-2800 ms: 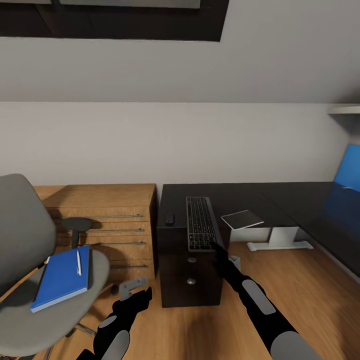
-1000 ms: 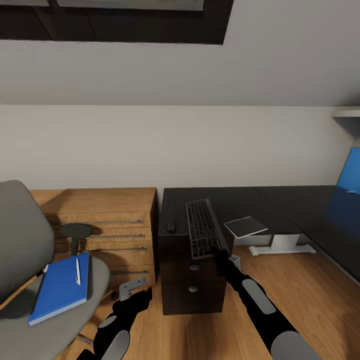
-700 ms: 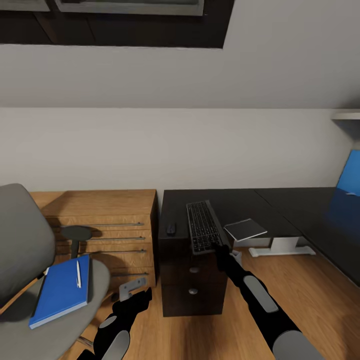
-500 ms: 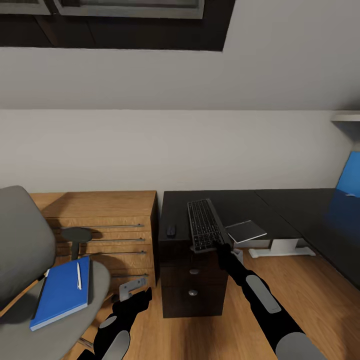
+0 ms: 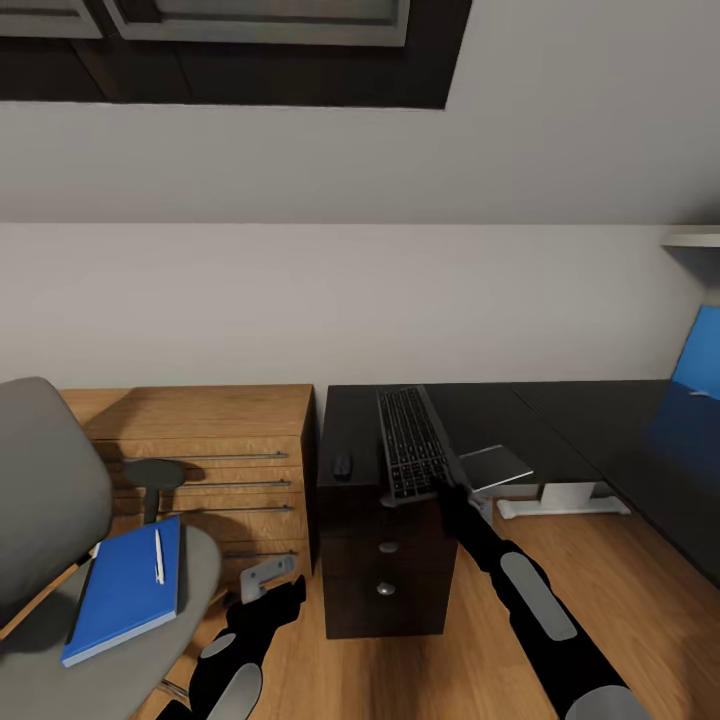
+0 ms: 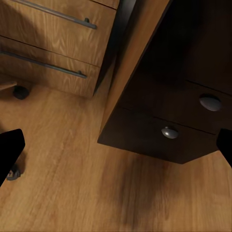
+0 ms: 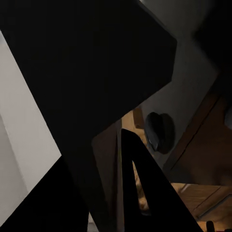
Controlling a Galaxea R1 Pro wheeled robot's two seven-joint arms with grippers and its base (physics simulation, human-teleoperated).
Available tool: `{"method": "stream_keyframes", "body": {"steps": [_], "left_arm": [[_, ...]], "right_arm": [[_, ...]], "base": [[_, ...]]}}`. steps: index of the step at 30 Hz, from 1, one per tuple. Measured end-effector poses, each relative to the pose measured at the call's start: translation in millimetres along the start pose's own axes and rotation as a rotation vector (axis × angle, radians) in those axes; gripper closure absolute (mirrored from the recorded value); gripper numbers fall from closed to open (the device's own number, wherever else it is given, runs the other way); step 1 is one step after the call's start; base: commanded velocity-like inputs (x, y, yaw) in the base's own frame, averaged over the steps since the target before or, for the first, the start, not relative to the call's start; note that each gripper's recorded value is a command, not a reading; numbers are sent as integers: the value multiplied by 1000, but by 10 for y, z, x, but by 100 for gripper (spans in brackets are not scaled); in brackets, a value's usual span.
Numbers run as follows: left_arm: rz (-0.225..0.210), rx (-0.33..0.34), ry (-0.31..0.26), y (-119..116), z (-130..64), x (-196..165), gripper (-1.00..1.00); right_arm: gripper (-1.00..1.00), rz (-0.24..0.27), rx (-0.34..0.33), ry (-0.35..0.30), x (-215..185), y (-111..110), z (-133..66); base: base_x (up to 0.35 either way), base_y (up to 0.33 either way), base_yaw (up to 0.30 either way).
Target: In the bedroom, organize the workspace by keeping the computer under the desk, ensuring the monitor is on the desk, placing the keyboard on the desk next to the monitor, placing the mouse on the desk next to the keyboard, moving the folder from the swivel chair onto the desk next to the mouse, stacking the notebook on top of the folder with the pen on top of the notebook, and positioning the swivel chair next to the desk.
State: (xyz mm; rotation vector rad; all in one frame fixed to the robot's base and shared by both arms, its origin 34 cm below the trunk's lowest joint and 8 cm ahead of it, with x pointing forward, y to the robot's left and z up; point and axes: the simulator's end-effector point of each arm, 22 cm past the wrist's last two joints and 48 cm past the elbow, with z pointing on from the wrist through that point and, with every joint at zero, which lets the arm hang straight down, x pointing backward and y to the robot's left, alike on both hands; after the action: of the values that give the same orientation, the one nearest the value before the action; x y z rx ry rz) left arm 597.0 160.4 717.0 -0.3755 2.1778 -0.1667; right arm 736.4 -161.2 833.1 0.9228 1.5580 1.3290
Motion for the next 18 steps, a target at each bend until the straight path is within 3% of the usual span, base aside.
{"method": "stream_keyframes", "body": {"steps": [5,12,18], "left_arm": [[0,1,0,-4,1,4,-100],[20,18,8,-85,-20,65,-100],[25,21,10,-103,-21,80,-100]], "right_arm": [[100,-12,-28,2,40,132,-62],[100,-21,-4,-1,32,147,-94],[100,-42,6,-7,-79,112,-135]], "base": [[0,0,0],[-13,-9,0],[-253,-116,0]]}}
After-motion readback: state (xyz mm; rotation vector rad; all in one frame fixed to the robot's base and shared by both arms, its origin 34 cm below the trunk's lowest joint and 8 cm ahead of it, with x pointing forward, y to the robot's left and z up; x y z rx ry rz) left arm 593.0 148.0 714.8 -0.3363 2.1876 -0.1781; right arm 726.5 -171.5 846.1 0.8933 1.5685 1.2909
